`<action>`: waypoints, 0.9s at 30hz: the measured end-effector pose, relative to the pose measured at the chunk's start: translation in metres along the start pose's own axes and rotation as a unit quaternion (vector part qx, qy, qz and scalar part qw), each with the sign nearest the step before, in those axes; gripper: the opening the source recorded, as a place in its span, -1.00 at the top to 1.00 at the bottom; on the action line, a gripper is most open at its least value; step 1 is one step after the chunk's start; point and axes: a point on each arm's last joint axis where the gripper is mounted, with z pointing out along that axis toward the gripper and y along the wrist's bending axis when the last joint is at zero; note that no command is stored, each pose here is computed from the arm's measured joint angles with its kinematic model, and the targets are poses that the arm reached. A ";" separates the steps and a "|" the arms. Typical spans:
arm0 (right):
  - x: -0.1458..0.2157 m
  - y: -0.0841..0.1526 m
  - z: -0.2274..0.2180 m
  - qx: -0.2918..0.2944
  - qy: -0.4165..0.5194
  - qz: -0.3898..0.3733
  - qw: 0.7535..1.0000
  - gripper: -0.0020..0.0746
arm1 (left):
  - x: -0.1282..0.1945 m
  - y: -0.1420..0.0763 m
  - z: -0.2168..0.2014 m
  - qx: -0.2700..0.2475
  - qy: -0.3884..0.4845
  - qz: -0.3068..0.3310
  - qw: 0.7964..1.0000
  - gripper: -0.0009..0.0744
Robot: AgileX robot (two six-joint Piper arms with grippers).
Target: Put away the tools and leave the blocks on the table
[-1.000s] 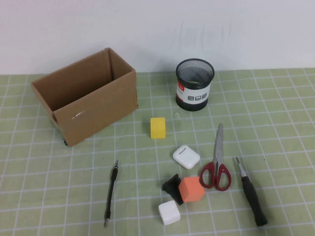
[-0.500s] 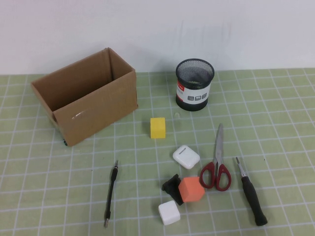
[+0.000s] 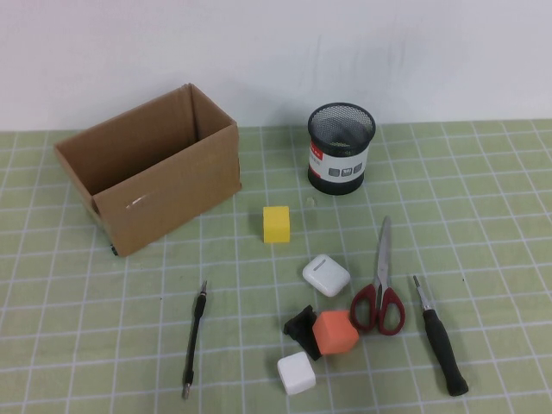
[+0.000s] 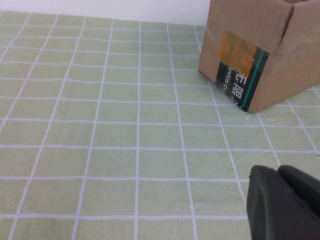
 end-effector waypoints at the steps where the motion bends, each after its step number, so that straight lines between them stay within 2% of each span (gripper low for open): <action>1: 0.002 -0.001 0.008 0.007 0.019 -0.020 1.000 0.97 | 0.000 0.000 0.000 0.000 0.000 0.000 1.000 0.99; 4: 0.007 -0.002 0.036 0.022 0.074 -0.056 0.995 0.97 | 0.000 0.000 0.000 0.000 0.000 0.000 1.000 0.99; 10: 0.026 0.000 0.081 0.017 0.185 -0.004 0.983 0.97 | 0.000 0.000 0.000 0.000 0.000 0.000 1.000 0.99; 13: 0.038 0.005 0.102 -0.004 0.270 -0.019 0.963 0.97 | 0.000 0.000 0.000 0.000 0.000 0.001 1.000 0.99; 16: 0.044 0.015 0.120 -0.048 0.339 -0.073 0.937 0.95 | 0.000 0.000 0.000 0.000 0.000 0.001 1.000 0.99; 19: 0.047 0.030 0.136 -0.084 0.379 -0.109 0.915 0.80 | 0.000 0.000 0.000 0.000 0.000 0.001 1.000 0.99; 24: 0.055 0.059 0.161 -0.121 0.413 -0.144 0.891 0.31 | 0.000 0.000 0.000 0.000 0.000 0.001 1.000 0.99; 27: 0.066 0.075 0.175 -0.136 0.436 -0.163 0.875 0.20 | 0.000 0.000 0.000 0.000 0.000 0.001 1.000 0.99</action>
